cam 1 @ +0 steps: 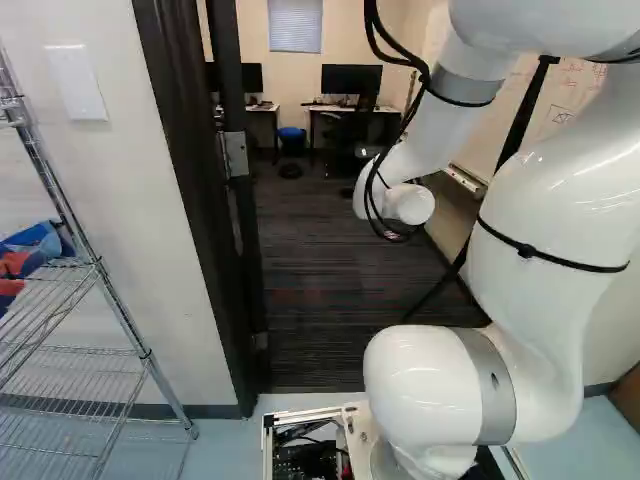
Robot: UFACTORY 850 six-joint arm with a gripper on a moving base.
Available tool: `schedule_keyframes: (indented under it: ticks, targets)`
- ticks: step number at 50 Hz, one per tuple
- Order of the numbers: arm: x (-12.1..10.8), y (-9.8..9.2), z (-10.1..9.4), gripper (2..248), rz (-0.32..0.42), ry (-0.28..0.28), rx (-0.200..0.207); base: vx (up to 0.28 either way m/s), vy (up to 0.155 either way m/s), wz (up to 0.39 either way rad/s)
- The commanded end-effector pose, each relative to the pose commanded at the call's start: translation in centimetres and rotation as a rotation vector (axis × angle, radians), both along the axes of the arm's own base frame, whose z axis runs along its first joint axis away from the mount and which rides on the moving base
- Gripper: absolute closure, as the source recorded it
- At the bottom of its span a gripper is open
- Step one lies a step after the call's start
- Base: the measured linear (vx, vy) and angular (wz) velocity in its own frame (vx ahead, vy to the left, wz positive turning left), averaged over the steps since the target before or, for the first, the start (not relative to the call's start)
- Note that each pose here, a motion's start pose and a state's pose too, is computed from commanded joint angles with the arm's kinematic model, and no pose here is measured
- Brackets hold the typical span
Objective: Open the door and move inside
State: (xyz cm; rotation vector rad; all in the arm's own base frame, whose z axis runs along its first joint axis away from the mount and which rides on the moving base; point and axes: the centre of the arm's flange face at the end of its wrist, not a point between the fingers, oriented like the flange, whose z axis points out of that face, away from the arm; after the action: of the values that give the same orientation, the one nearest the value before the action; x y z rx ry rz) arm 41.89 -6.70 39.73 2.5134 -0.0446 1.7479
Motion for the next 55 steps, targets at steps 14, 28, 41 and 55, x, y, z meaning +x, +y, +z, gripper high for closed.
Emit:
schedule_keyframes:
  ticks: [14,28,41,55]
  targets:
    - [-1.1,0.7,-0.1,3,0.005,-0.002,0.004,0.000,0.000,0.000]
    - [-2.9,1.8,-0.3,3,0.015,-0.006,0.011,0.000,0.000,0.000]
    - [-5.4,3.1,-0.7,3,0.027,-0.010,0.019,0.000,0.000,0.000]
    - [-8.7,4.6,-1.3,3,0.042,-0.015,0.030,0.000,0.000,0.000]
